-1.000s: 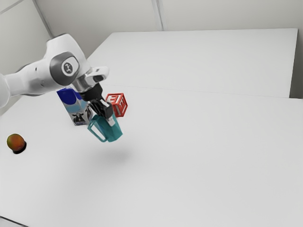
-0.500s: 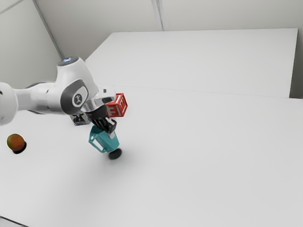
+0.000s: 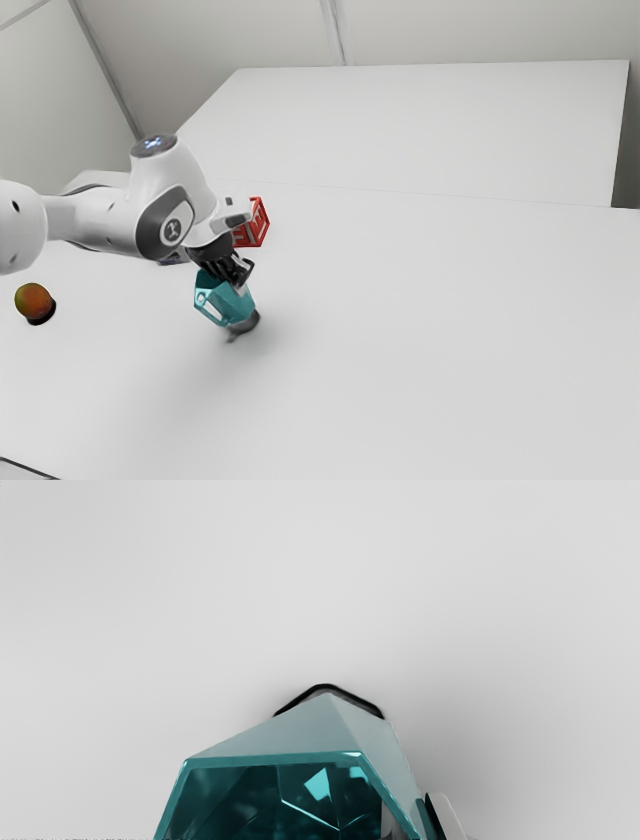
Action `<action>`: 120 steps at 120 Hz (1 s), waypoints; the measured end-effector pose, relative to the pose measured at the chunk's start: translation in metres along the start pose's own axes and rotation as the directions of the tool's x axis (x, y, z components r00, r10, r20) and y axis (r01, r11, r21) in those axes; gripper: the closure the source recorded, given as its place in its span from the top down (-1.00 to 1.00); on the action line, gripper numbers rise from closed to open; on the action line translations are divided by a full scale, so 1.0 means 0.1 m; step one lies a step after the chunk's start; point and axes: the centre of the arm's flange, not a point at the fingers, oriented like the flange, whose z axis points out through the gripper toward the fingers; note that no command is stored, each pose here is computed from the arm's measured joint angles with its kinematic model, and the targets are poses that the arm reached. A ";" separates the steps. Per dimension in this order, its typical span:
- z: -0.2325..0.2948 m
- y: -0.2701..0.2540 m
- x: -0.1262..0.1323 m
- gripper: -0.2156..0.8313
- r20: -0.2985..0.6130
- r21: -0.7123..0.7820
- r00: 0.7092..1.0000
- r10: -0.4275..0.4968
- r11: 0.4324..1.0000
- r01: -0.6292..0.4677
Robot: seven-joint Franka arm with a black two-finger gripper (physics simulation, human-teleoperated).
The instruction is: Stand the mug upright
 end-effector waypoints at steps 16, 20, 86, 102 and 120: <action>0.06 0.02 -0.04 -0.90 0.012 0.002 1.000 -0.023 1.000 0.023; 0.08 0.02 -0.04 -0.90 0.014 0.002 1.000 -0.028 1.000 0.028; 0.23 0.05 -0.06 -0.85 0.042 -0.002 0.995 -0.092 0.996 0.093; 0.23 0.06 -0.05 -0.66 0.041 -0.009 0.995 -0.096 0.995 0.096; 0.17 0.07 -0.05 -0.47 0.029 -0.010 0.995 -0.094 0.995 0.095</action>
